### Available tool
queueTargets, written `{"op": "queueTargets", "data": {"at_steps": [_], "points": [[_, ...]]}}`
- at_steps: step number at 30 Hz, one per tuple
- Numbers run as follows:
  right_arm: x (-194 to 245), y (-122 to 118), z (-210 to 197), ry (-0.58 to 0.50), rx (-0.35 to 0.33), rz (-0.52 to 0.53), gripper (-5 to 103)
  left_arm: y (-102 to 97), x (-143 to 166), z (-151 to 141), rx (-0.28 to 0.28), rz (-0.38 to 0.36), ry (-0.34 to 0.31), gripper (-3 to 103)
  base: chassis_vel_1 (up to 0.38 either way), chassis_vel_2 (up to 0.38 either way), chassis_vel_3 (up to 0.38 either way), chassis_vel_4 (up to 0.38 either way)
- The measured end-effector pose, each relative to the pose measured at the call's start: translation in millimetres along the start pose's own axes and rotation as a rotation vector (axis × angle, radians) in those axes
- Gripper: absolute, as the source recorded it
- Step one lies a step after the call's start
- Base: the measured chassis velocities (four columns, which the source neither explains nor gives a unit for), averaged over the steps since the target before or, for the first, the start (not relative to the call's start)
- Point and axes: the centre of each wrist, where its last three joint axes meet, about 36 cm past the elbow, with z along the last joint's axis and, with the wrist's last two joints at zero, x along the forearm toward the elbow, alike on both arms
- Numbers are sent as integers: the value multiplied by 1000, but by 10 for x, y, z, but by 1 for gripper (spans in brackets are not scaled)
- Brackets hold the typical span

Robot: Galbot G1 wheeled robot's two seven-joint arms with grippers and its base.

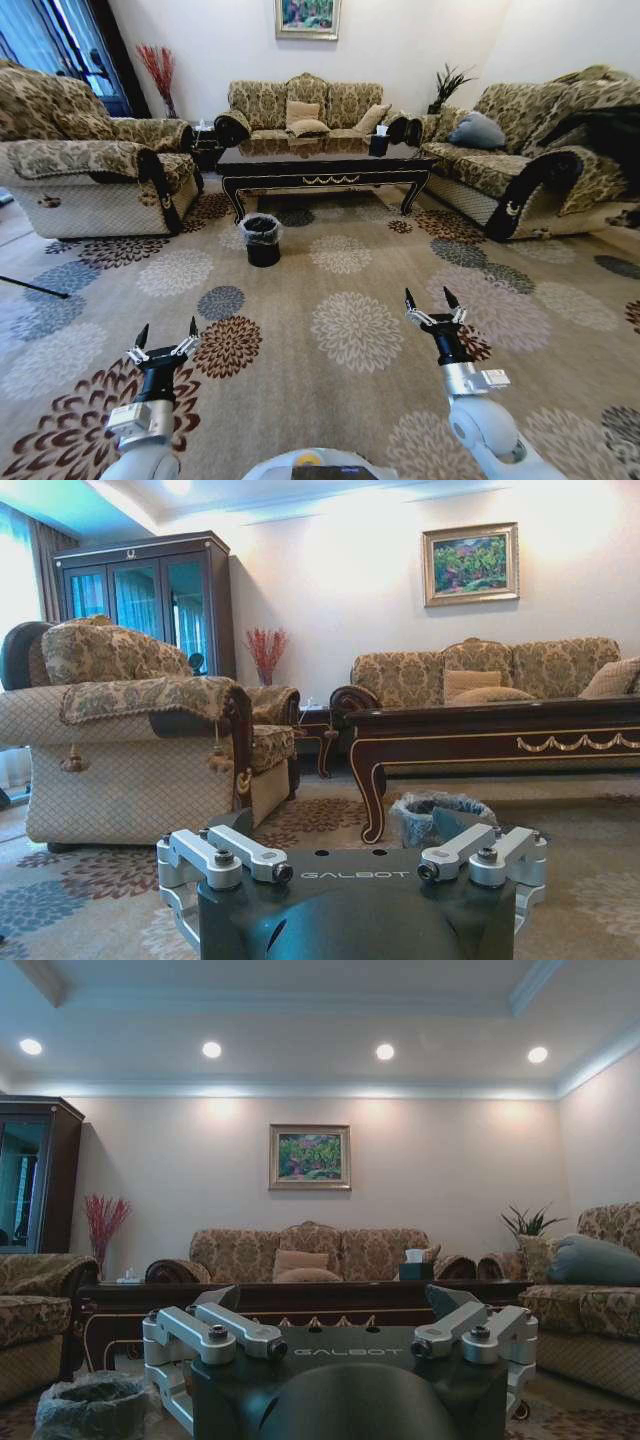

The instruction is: Move to the front of the table and pick up the trash from the floor, then place it into the trash bin.

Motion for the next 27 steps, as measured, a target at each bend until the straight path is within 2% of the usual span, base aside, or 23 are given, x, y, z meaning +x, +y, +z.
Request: {"op": "queueTargets", "data": {"at_steps": [8, 14, 21, 27], "points": [[1, 0, 0, 0, 0, 0, 100, 0, 0, 0, 0, 0, 0, 100, -47, 9, 44, -9], [0, 0, 0, 0, 0, 0, 100, 0, 0, 0, 0, 0, 0, 100, -31, -132, 22, 97], [0, -1, 0, 0, 0, 0, 100, 0, 0, 1, 0, 1, 0, 100, -38, -282, 38, 293], [0, -1, 0, 0, 0, 0, 100, -1, 0, 1, 0, 2, 0, 100, 153, -297, -148, 291]]}}
